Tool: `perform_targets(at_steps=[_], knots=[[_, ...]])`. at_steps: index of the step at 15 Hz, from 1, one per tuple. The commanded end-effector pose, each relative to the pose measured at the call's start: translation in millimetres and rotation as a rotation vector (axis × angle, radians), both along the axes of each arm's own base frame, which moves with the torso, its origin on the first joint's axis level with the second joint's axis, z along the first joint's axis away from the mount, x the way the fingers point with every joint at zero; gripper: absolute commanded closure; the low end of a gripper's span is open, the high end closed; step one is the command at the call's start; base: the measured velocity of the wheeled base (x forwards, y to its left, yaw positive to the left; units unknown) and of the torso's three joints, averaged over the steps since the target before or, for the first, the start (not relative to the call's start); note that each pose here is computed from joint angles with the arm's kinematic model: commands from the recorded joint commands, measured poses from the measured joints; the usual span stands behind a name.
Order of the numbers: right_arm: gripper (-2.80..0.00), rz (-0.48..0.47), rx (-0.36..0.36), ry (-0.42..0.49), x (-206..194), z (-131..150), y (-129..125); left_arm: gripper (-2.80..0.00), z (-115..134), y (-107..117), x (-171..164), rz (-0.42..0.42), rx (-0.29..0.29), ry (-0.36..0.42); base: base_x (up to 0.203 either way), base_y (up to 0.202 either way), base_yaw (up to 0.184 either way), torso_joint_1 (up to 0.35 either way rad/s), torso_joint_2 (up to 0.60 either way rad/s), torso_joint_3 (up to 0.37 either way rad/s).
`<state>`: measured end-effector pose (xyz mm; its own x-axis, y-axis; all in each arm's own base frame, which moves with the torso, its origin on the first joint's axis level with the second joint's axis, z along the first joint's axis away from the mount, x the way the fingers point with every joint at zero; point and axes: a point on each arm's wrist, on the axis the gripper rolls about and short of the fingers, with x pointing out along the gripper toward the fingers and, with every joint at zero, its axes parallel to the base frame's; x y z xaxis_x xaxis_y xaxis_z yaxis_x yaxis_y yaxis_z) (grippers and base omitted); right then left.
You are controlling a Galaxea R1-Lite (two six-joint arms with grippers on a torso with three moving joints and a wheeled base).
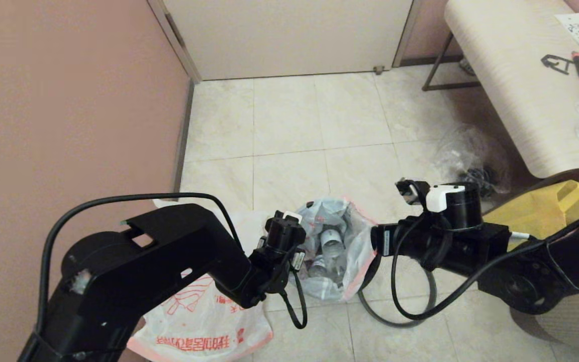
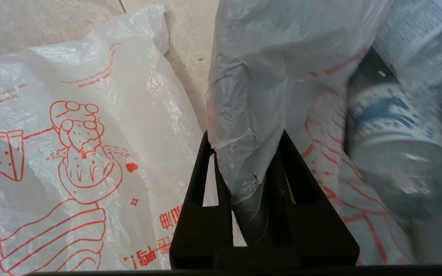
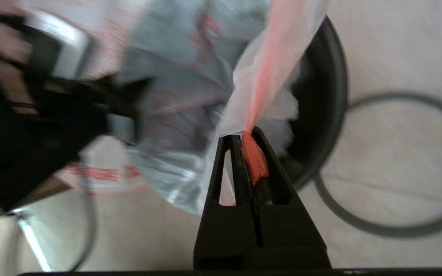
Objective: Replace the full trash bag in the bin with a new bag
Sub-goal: Place the trash bag on the floor
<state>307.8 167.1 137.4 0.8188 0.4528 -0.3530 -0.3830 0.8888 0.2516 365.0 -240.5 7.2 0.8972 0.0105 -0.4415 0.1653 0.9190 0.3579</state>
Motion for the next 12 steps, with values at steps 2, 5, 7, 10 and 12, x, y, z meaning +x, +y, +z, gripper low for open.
perform_targets(at_steps=[2,5,7,10,12], knots=[[0.0,0.023,0.046,-0.084,-15.3,32.4,-1.5,0.0,3.5,0.1,0.2,0.003,-0.003,-0.011,0.0,0.0,0.0,0.0,0.0,0.0],[0.0,0.055,0.051,-0.108,-31.1,52.9,0.3,0.0,5.1,0.2,0.2,0.004,-0.003,-0.014,0.0,0.0,0.0,0.0,0.0,0.0],[0.0,0.086,0.046,-0.109,-41.3,62.1,4.6,0.0,8.0,-1.4,2.6,0.004,-0.005,-0.025,0.0,0.0,0.0,0.0,0.0,0.0],[0.0,0.1,0.063,-0.133,-48.6,71.3,4.8,0.0,11.7,-0.9,7.3,0.007,0.024,-0.046,0.0,0.0,0.0,0.0,0.0,0.0],[0.0,0.107,0.074,-0.149,-52.8,77.5,2.7,0.0,11.7,-0.9,12.0,0.046,0.038,-0.066,0.0,0.0,0.0,0.0,0.0,0.0]])
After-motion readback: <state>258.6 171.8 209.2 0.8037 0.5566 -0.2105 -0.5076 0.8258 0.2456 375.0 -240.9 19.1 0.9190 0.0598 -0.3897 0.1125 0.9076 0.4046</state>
